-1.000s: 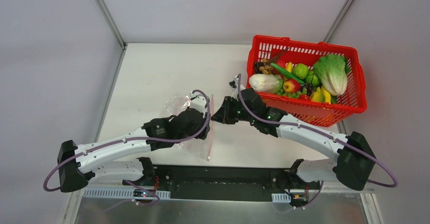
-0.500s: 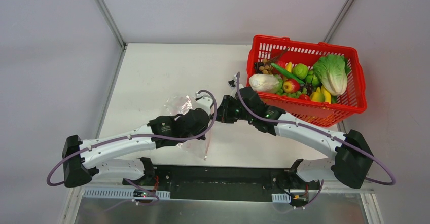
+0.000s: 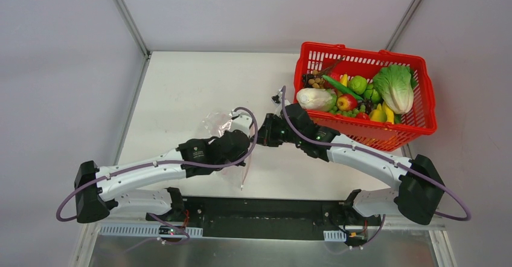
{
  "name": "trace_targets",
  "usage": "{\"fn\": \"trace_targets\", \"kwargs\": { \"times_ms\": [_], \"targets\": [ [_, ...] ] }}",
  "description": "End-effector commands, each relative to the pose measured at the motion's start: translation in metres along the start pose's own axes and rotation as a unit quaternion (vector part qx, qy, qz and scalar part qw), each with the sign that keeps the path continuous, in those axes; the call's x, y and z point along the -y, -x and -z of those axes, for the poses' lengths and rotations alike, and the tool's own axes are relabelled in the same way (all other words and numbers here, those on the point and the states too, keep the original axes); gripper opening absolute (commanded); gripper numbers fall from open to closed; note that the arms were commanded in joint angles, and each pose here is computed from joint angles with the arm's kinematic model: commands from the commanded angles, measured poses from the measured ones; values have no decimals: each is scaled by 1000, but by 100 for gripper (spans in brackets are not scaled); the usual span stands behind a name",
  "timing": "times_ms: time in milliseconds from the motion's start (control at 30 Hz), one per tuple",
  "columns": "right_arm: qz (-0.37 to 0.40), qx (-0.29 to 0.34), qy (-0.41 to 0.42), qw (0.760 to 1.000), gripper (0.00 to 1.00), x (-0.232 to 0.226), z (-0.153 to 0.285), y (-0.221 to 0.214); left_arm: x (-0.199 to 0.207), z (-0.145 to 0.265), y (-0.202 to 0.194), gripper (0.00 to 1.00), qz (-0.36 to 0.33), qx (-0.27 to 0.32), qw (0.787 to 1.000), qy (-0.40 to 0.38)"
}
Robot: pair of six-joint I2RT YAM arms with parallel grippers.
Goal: Place the food in the zip-top bag and seal the zipper
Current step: Open the zipper of the food storage bag at the center of the board.
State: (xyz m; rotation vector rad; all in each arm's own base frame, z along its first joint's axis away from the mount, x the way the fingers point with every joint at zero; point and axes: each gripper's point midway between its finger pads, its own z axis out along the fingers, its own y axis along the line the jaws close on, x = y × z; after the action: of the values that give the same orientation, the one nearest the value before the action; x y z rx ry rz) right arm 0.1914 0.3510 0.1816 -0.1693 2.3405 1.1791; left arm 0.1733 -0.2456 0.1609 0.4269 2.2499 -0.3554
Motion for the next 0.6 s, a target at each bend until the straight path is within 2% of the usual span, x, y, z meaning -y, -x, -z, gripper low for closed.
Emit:
{"fn": "trace_targets", "kwargs": {
  "times_ms": [0, 367, 567],
  "targets": [
    [9, 14, 16, 1000, 0, -11, 5, 8, -9, 8, 7, 0, 16, 31, 999, 9],
    [62, -7, -137, 989, 0, 58, 18, -7, -95, 60, 26, 0, 48, 81, 984, 148],
    [74, 2, -174, 982, 0, 66, 24, 2, -89, 71, 37, 0, 50, 81, 986, 134]
  ]
}}
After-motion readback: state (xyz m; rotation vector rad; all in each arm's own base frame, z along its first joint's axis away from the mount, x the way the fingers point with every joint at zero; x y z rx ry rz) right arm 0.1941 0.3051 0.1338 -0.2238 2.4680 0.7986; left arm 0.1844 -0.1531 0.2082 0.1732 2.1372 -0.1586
